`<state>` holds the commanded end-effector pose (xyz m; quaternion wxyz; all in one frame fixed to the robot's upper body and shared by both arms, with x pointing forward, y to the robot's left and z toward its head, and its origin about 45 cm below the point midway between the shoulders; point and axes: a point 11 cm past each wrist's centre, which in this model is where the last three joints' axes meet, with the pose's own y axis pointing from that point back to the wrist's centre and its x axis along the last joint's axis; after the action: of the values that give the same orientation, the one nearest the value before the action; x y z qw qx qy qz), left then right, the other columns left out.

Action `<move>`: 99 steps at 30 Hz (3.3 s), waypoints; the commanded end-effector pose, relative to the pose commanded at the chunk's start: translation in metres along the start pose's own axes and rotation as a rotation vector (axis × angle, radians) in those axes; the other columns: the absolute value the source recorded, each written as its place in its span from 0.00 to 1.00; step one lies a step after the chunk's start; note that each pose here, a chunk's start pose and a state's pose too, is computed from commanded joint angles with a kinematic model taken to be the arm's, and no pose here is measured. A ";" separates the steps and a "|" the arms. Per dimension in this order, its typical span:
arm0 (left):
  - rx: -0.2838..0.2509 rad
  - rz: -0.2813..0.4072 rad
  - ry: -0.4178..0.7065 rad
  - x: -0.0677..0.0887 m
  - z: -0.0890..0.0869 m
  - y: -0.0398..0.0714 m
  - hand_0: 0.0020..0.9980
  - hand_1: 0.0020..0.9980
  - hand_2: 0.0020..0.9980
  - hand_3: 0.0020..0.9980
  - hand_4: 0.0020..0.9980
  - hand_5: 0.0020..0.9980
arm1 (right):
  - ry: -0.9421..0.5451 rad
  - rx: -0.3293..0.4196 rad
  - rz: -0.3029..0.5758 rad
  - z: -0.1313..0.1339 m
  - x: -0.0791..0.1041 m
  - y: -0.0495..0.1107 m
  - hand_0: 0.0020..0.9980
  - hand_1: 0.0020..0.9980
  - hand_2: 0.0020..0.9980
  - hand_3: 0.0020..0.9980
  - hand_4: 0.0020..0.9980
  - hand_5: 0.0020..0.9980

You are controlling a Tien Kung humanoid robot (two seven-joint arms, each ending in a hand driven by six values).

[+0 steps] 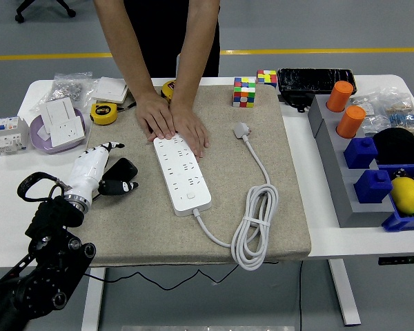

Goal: Pick up the plug,place it near the board,insert it into the board,press the button

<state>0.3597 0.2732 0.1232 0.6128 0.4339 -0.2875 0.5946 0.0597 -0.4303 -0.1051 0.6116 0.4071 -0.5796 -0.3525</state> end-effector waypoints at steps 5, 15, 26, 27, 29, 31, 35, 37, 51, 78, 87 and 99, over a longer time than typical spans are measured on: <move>0.027 -0.017 -0.003 -0.001 -0.005 -0.001 0.44 0.33 0.36 0.43 0.67 0.15 | -0.001 0.000 -0.001 0.000 0.000 0.000 0.76 0.70 0.71 0.69 0.96 0.65; 0.002 0.006 -0.005 0.008 0.000 0.000 0.41 0.30 0.33 0.43 0.62 0.10 | -0.005 0.002 -0.001 -0.001 0.000 0.000 0.76 0.70 0.71 0.69 0.96 0.65; -0.167 0.041 -0.058 0.032 0.038 0.000 0.41 0.30 0.32 0.43 0.61 0.09 | -0.010 0.002 -0.002 -0.001 -0.001 0.000 0.76 0.69 0.71 0.69 0.96 0.65; -0.201 0.036 -0.060 0.035 0.045 -0.001 0.41 0.30 0.32 0.43 0.61 0.09 | -0.010 0.002 -0.002 -0.001 -0.001 0.000 0.76 0.69 0.71 0.69 0.96 0.65; -0.248 0.021 -0.069 0.038 0.056 -0.004 0.42 0.31 0.31 0.43 0.60 0.08 | -0.011 0.002 -0.001 -0.001 -0.001 0.000 0.76 0.69 0.71 0.69 0.96 0.65; -0.285 0.002 -0.094 0.039 0.065 -0.007 0.42 0.31 0.31 0.43 0.60 0.08 | -0.011 0.004 -0.001 -0.002 0.000 0.000 0.76 0.69 0.71 0.69 0.96 0.65; -0.375 -0.044 -0.186 0.041 0.086 -0.013 0.42 0.31 0.32 0.43 0.60 0.08 | -0.014 0.009 0.007 -0.006 0.004 0.000 0.76 0.69 0.71 0.69 0.96 0.65; -0.404 -0.064 -0.220 0.038 0.093 -0.014 0.42 0.31 0.32 0.43 0.60 0.08 | -0.015 0.011 0.010 -0.007 0.006 0.000 0.76 0.69 0.71 0.69 0.96 0.65; -0.433 -0.155 -0.308 0.019 0.092 -0.017 0.42 0.32 0.32 0.43 0.60 0.08 | -0.011 0.016 0.017 -0.011 0.011 0.001 0.76 0.70 0.71 0.69 0.96 0.65; -0.407 -0.166 -0.339 0.014 0.081 -0.021 0.43 0.34 0.33 0.44 0.61 0.08 | -0.011 0.018 0.019 -0.012 0.011 0.001 0.76 0.69 0.71 0.68 0.95 0.65; -0.401 -0.170 -0.339 0.013 0.079 -0.021 0.43 0.35 0.33 0.44 0.61 0.08 | -0.014 0.019 0.018 -0.012 0.011 0.001 0.76 0.69 0.71 0.68 0.95 0.65; -0.396 -0.173 -0.343 0.012 0.077 -0.022 0.43 0.35 0.33 0.44 0.62 0.08 | -0.015 0.019 0.019 -0.013 0.012 0.001 0.76 0.69 0.71 0.68 0.95 0.65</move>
<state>0.3950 0.2133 0.1648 0.6765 0.4231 -0.4594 0.3902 0.0732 -0.4397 -0.0994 0.6067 0.4048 -0.5912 -0.3442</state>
